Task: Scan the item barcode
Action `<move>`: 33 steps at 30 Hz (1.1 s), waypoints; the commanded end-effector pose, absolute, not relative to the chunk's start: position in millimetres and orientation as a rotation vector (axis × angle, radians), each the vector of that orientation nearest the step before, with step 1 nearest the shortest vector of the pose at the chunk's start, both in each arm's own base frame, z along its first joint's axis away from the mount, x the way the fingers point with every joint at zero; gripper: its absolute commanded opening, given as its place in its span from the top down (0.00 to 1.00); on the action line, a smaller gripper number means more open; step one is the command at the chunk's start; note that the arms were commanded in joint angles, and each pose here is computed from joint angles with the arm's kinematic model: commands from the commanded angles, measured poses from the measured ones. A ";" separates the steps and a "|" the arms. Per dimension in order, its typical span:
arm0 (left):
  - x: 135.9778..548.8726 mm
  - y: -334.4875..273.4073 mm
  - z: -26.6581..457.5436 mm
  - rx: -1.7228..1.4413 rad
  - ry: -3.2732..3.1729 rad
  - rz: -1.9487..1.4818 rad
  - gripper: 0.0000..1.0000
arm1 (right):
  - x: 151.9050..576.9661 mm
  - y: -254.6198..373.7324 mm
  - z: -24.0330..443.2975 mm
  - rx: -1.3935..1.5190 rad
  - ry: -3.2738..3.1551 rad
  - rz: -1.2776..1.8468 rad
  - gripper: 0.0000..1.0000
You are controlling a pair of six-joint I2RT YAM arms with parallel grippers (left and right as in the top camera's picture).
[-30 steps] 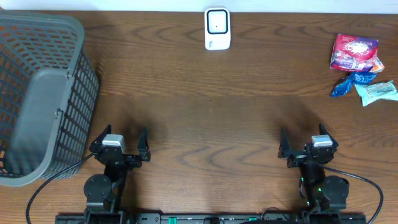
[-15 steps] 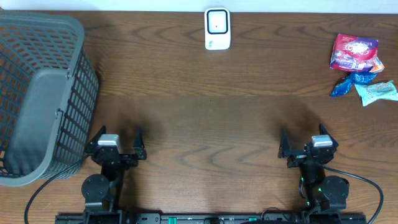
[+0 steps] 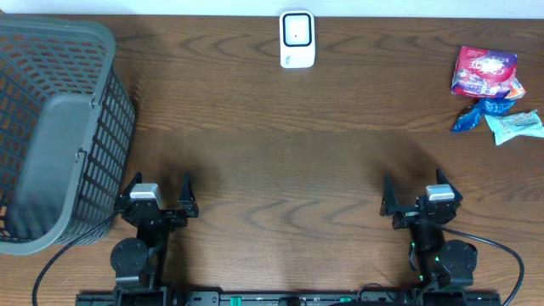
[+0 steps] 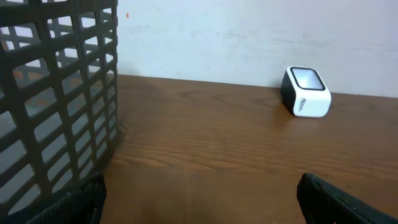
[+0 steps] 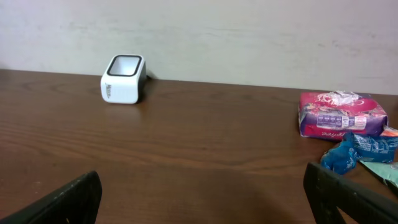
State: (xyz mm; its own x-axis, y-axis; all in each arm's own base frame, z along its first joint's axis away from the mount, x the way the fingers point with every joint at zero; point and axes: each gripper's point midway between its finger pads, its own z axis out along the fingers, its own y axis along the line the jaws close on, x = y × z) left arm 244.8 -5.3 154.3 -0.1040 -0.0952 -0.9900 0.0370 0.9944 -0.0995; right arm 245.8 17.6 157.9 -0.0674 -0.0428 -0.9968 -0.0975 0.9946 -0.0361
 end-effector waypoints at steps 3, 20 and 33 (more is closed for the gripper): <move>243.8 -6.9 138.9 -0.003 1.717 -0.088 0.02 | 245.4 18.2 157.7 -0.122 1.637 0.034 0.01; 243.7 -13.1 140.0 0.040 1.712 -0.087 0.02 | 245.4 18.3 157.7 -0.122 1.637 0.034 0.01; 243.8 -13.1 139.4 0.040 1.714 -0.087 0.02 | 245.5 18.2 157.6 -0.122 1.637 0.034 0.01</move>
